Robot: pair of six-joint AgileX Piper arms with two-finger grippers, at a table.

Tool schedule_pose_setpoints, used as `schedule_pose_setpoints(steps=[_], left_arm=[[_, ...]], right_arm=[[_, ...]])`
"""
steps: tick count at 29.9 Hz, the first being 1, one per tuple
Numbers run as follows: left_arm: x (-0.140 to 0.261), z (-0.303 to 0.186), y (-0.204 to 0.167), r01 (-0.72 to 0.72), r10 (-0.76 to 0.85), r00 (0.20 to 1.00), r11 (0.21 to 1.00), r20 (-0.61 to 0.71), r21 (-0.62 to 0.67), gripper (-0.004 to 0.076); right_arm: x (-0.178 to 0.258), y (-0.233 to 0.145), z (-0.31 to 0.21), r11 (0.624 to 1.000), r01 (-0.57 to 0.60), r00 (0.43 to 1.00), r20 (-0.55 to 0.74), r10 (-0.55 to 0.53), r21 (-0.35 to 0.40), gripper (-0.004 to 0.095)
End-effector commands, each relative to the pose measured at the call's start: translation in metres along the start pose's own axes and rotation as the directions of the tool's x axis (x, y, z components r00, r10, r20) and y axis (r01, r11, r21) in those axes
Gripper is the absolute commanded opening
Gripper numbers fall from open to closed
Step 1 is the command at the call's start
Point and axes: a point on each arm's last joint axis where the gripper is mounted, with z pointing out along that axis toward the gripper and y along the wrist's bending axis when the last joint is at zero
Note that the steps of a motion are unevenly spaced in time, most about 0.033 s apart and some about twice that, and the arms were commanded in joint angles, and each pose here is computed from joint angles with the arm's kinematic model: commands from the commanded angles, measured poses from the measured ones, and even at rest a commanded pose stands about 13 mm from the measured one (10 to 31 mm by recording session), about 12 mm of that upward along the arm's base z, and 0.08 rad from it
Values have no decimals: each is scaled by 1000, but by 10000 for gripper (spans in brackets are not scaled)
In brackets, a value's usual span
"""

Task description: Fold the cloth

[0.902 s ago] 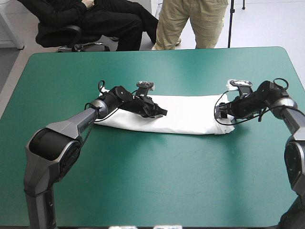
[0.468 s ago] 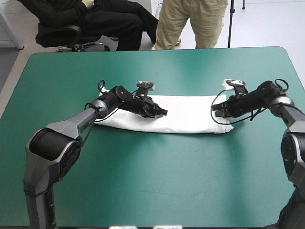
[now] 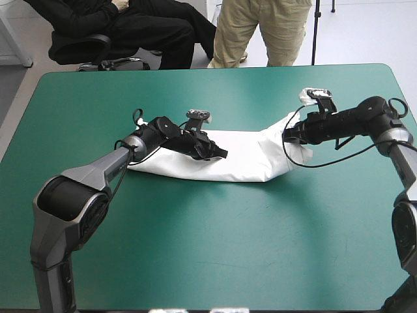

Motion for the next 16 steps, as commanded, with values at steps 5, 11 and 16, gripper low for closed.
schedule_pose_setpoints(steps=[5, 11, 16], left_arm=[[-59, -163, -45, -195, 206, 940, 979, 271, -67, -18], [-52, -278, -65, -264, 352, 891, 916, 287, -303, -18], [-32, -339, -82, -195, 358, 878, 874, 318, -445, -18]], right_arm=[[-52, 78, -30, 984, 155, 977, 163, -139, -89, -1], [-74, 147, -8, 958, 259, 958, 159, -239, -121, -1], [-85, 198, 27, 934, 334, 939, 133, -318, -124, -1]])
